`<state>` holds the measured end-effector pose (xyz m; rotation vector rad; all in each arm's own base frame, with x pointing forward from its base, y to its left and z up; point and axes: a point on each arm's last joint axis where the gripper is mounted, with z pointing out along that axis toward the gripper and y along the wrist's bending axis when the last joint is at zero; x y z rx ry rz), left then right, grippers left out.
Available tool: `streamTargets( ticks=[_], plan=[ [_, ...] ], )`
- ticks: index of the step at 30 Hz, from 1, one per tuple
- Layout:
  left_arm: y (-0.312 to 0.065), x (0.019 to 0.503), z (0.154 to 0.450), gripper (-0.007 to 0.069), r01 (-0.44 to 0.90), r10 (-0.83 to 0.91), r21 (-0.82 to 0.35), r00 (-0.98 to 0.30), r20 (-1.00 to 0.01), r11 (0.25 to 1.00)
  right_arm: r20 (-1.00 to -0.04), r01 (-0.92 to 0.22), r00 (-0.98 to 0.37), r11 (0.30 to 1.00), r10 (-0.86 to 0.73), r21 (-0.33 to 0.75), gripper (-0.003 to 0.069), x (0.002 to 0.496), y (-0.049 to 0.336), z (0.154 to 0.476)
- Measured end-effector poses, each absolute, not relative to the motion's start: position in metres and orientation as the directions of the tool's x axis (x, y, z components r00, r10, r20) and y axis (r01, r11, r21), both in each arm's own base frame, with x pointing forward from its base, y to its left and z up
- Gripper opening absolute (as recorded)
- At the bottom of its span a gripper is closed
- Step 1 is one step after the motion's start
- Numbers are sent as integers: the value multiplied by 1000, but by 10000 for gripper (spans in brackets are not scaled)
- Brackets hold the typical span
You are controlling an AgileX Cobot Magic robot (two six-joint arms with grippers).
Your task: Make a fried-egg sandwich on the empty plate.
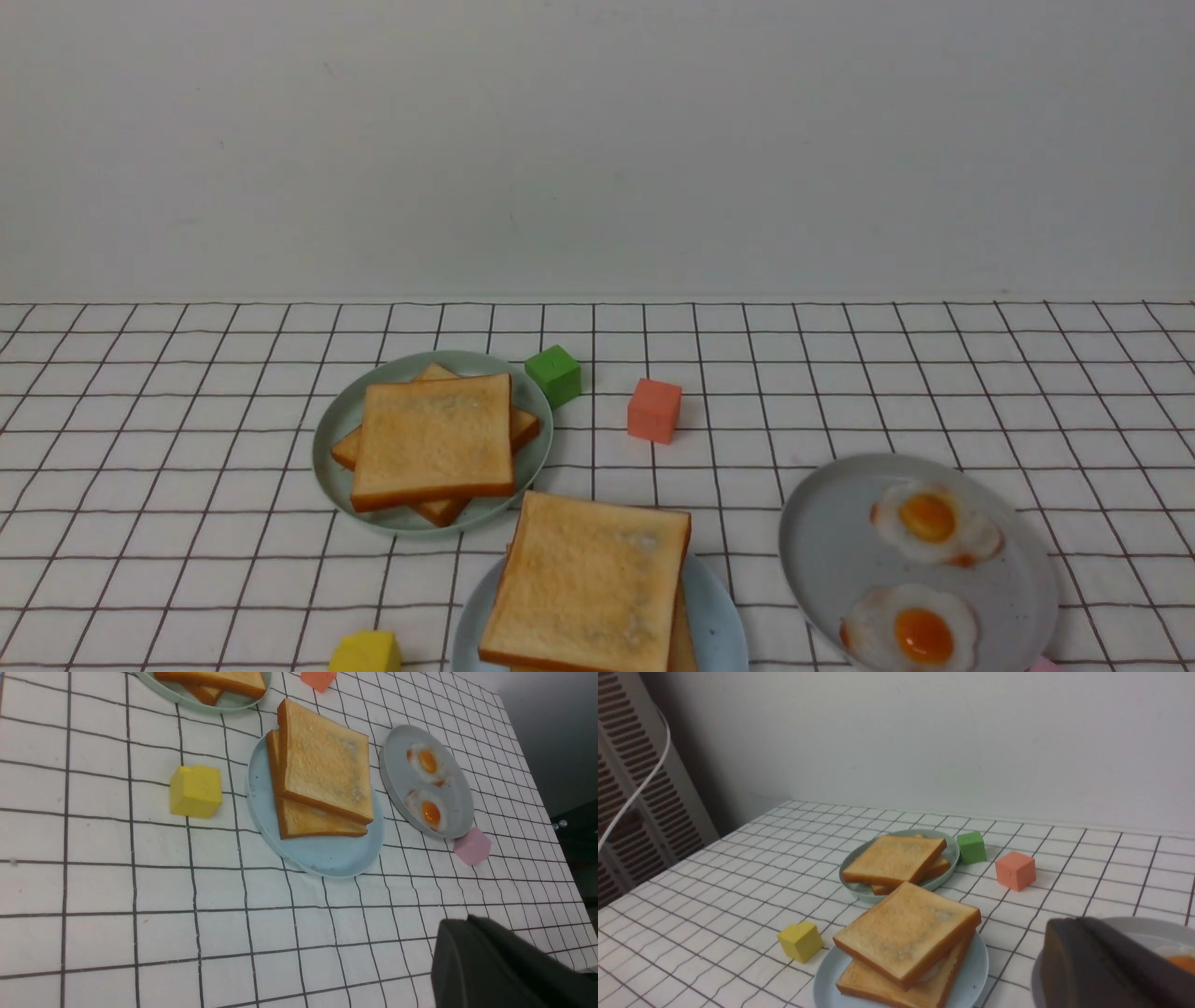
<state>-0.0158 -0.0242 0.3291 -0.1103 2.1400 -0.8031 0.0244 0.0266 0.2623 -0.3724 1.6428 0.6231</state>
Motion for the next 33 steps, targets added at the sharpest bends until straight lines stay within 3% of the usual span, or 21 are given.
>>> streamTargets(
  ticks=[9,13,16,17,19,21,25,30,33],
  plan=[
    [-23,-11,323,-13,185,-322,-553,-648,-690,812,-977,-571,-192,799,94,188,15,24,27,259],
    [-12,13,311,-13,129,-325,-439,-497,-804,889,-977,-571,-193,799,92,189,17,24,27,259],
    [-2,33,284,-13,10,-392,-420,-340,-855,908,-976,-571,-195,799,93,190,21,24,27,259],
    [-2,33,282,-13,2,-402,-427,-330,-854,904,-976,-571,-195,799,94,190,21,24,27,259],
    [2,39,251,-13,-47,-397,-401,-284,-873,915,-976,-571,-195,798,96,192,22,24,27,259],
    [3,42,224,-13,-72,-374,-369,-279,-884,927,-976,-571,-195,798,96,192,22,24,27,259],
    [3,48,200,-13,-60,-299,-294,-270,-915,954,-976,-570,-195,799,95,191,25,24,27,259],
    [3,50,168,-13,-50,-155,-148,-364,-918,988,-976,-570,-195,799,94,191,31,24,27,258],
    [2,51,168,-13,-21,-124,-124,-339,-933,992,-976,-570,-194,799,95,191,35,24,27,258]
  ],
)
